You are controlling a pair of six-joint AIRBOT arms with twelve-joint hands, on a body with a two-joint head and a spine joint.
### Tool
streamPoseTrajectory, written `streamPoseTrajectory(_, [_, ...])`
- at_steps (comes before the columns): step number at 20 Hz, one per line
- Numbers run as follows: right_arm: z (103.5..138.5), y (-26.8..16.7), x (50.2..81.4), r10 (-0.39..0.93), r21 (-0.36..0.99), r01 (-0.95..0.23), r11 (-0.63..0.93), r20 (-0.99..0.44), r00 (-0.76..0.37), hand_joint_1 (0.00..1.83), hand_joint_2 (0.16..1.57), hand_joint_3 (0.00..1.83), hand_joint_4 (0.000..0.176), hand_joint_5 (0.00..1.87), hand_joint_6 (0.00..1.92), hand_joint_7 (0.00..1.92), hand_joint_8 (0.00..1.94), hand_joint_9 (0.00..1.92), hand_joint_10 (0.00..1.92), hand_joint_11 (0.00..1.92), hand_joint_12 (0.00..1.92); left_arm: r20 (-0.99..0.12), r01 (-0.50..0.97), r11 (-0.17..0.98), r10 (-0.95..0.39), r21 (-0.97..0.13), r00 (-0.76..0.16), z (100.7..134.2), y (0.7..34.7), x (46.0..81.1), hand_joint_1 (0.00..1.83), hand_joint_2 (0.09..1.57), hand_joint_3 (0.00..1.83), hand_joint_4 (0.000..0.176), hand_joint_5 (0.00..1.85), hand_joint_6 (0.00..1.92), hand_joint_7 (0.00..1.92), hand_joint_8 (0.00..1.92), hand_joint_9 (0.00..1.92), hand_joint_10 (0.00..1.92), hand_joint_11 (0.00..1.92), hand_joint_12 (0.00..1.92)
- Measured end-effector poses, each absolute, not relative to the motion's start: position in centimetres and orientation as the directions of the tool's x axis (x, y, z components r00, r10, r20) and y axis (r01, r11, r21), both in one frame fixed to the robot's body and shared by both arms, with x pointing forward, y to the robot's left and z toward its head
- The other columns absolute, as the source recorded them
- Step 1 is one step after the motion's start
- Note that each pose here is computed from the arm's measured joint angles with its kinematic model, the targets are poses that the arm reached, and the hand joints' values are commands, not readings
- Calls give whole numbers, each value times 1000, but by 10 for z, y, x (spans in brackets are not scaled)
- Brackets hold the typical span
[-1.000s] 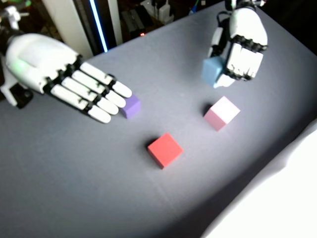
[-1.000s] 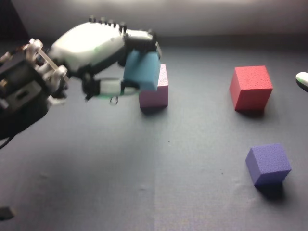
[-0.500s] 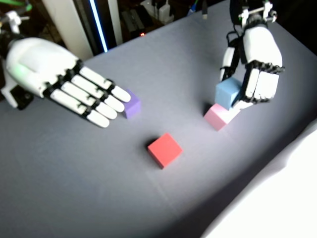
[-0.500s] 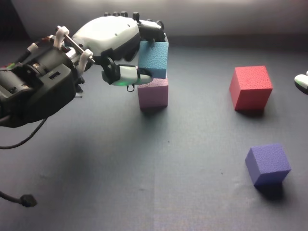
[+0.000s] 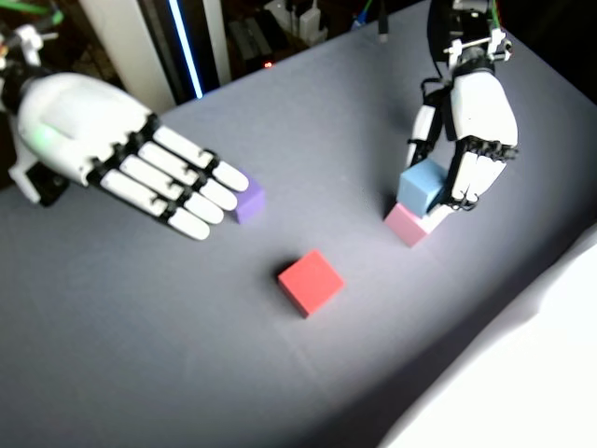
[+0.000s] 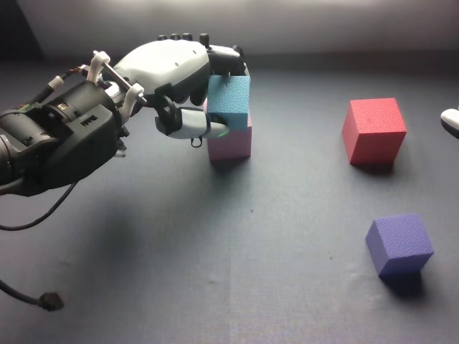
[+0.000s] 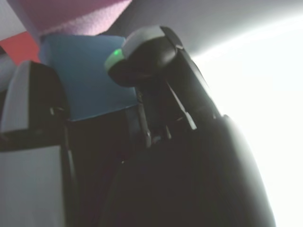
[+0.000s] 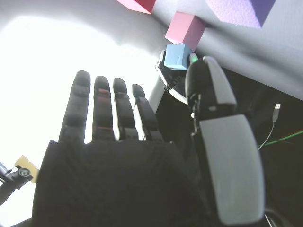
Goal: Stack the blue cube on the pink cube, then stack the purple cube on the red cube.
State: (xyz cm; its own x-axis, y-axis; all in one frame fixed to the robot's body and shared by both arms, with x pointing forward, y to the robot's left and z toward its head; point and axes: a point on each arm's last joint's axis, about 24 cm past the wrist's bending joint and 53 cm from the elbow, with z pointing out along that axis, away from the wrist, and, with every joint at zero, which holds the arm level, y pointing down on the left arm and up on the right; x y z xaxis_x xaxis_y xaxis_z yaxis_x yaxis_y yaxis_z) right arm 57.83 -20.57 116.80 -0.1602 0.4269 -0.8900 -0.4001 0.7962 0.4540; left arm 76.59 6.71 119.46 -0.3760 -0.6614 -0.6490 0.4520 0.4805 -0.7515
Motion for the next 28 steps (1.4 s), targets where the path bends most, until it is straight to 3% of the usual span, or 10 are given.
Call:
streamPoseTrajectory(2, [1168,-206,578,429,457,-398,796,-889,-162,719,1280,3,0,0,0,0,0,0,0,22,11,-657,447,493,-650,-746,-380,1188,67,765,910,1117,0,8,267,478,322,262,185,630,11,1487])
streamPoseTrajectory(3, [1168,-206,578,430,457,-398,795,-888,-161,736,1276,1,0,0,0,0,0,0,0,9,11,-659,435,503,-643,-747,-390,1183,67,765,801,1087,0,53,165,223,141,18,38,183,0,1072])
streamPoseTrajectory(6, [1165,-207,578,428,458,-395,796,-888,-168,751,1275,0,0,0,0,0,0,0,0,5,13,-660,436,502,-644,-747,-388,1183,69,765,754,1068,0,76,91,79,13,0,1,15,0,807])
streamPoseTrajectory(8, [1165,-207,578,428,458,-395,796,-888,-168,746,1278,1,0,0,0,0,0,0,0,10,21,-661,439,502,-640,-745,-391,1181,69,762,683,1040,0,102,5,3,0,0,0,0,0,84])
streamPoseTrajectory(10, [1166,-206,577,428,459,-396,795,-888,-168,716,1272,1,0,0,0,0,0,0,0,0,96,-684,456,518,-627,-723,-373,1185,71,757,611,1029,0,171,0,0,0,0,0,0,0,0])
streamPoseTrajectory(14, [1166,-205,577,446,479,-397,783,-877,-180,618,1266,0,0,0,0,0,0,0,0,6,4,-688,493,504,-650,-709,-324,1203,86,746,517,1012,0,176,0,0,0,0,0,0,0,0])
streamPoseTrajectory(18, [1166,-197,572,481,526,-419,740,-849,-218,530,1219,2,0,0,0,0,0,0,0,0,809,-700,584,475,-671,-659,-245,1233,115,707,131,1161,40,175,0,0,0,0,0,0,0,0])
streamPoseTrajectory(21, [1163,-191,570,496,553,-435,711,-832,-247,635,1186,0,0,0,0,0,0,16,7,0,728,-687,638,431,-692,-639,-220,1245,131,681,378,1276,18,176,0,0,0,0,0,0,0,0])
streamPoseTrajectory(23, [1151,-191,574,518,591,-412,693,-806,-286,676,1162,0,0,0,0,0,0,2,1,0,510,-690,656,411,-684,-633,-237,1242,132,665,260,1298,19,176,0,0,0,0,0,0,0,0])
streamPoseTrajectory(28, [1119,-185,576,503,622,-370,690,-780,-372,717,1092,0,0,0,0,0,0,37,17,0,1093,-695,725,360,-683,-587,-224,1258,131,635,151,1362,17,136,0,0,0,0,0,0,0,0])
